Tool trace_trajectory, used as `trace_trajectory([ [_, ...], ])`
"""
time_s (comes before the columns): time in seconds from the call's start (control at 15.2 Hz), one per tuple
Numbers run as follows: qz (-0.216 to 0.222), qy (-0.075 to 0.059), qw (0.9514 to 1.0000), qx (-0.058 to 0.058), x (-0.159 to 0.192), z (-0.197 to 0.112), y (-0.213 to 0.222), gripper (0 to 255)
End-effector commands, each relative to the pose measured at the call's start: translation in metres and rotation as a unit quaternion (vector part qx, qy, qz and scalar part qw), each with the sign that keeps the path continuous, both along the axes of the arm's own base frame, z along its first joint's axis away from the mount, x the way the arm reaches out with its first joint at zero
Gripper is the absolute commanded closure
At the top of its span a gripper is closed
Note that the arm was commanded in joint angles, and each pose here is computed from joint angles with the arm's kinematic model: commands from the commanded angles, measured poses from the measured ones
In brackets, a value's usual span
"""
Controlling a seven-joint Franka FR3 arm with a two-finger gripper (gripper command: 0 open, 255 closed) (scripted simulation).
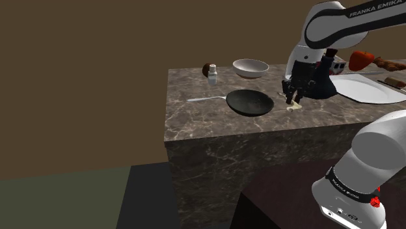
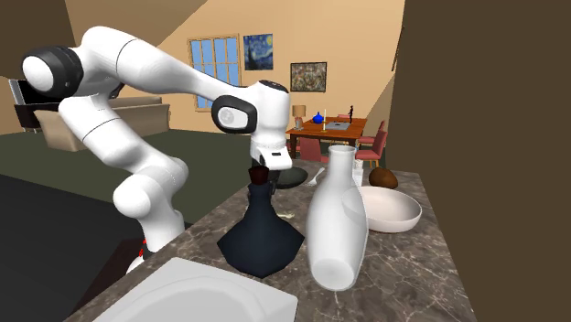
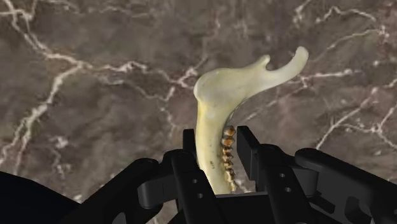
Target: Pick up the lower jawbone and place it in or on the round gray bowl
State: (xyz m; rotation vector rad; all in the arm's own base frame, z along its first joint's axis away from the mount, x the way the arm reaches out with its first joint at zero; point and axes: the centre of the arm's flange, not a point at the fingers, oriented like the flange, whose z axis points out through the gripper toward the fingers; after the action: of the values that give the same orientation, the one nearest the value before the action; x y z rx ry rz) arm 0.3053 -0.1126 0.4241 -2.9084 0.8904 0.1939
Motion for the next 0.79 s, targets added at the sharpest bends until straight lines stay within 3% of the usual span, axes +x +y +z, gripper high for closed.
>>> trace_trajectory([
  [0.0,-0.004,-0.001,0.9999,0.013,-0.001,-0.006,0.006,255],
  [0.73,-0.004,-0.001,0.9999,0.013,-0.001,0.052,0.006,255],
])
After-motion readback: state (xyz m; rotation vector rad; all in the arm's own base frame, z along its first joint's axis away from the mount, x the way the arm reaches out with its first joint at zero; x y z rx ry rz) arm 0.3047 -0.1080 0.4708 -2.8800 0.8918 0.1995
